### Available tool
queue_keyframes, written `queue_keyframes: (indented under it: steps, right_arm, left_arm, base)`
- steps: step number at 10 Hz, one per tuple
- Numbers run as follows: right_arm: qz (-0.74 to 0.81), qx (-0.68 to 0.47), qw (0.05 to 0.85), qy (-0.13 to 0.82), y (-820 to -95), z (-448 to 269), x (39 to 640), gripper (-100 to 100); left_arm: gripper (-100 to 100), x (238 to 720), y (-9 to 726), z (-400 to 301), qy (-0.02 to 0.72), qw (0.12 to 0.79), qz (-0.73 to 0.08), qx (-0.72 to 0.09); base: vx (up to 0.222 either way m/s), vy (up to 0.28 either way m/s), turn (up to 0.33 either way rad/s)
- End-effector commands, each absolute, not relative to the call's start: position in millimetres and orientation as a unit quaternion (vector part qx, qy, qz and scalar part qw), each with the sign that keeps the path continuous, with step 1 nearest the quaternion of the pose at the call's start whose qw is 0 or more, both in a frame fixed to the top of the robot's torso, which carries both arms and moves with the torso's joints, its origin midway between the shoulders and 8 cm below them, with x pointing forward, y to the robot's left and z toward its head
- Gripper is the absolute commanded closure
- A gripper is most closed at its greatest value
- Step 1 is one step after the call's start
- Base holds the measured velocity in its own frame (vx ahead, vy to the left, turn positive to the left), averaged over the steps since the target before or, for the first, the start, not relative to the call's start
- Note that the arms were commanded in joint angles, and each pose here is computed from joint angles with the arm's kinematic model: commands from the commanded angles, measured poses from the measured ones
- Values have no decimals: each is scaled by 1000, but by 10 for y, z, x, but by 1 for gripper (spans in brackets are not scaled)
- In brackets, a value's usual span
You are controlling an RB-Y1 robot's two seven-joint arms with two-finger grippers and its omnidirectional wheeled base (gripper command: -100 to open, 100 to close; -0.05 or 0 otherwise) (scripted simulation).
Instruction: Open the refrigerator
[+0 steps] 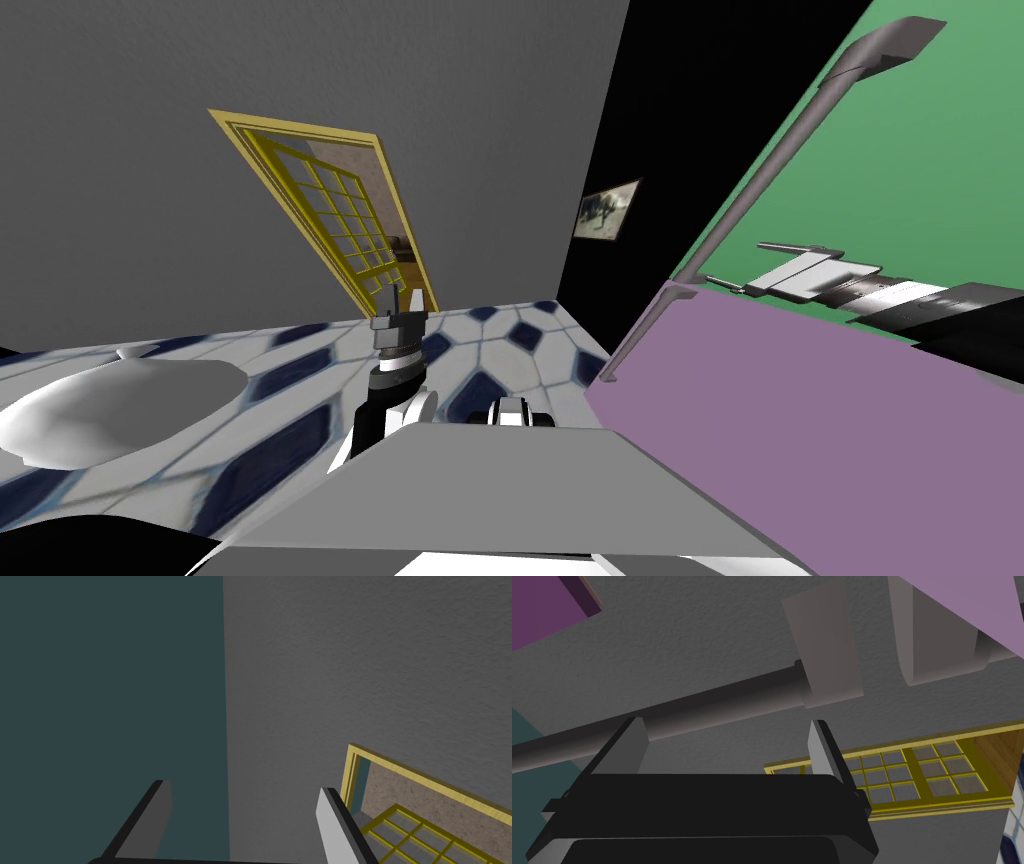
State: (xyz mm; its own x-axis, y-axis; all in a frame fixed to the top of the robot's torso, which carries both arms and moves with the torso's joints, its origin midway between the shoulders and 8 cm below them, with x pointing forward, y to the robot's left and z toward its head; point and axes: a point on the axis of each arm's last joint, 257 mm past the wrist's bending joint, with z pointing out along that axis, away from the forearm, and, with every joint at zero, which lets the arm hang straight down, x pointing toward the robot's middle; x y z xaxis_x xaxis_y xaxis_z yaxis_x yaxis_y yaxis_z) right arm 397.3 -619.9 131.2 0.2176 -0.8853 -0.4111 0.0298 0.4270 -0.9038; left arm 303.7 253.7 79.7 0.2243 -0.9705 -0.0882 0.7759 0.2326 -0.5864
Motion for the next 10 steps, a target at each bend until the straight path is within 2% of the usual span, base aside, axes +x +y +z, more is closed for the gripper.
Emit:
queue_keyframes:
  steps: [1,3,6,7,10]
  right_arm:
    - [-346,-405,662,527,-6374,1331,3853,-100]
    - [-362,-416,665,504,-6400,1559,3749,-100]
    - [-352,-395,665,527,-6599,1389,3682,-100]
    - [-367,-412,669,498,-6561,1636,3581,-100]
    - [-358,-388,671,521,-6766,1466,3507,-100]
  left_arm:
    - [0,3037,2537,797,225,752,-581,-216]
    - [0,3037,2537,797,225,752,-581,-216]
    - [0,3036,2537,797,225,752,-581,-216]
    - [0,3037,2537,797,225,752,-581,-216]
    - [0,3036,2537,797,225,752,-581,-216]
  base:
    - [9,28,21]
    - [3,41,68]
    - [13,43,43]
    - [0,90,152]
    - [12,47,27]
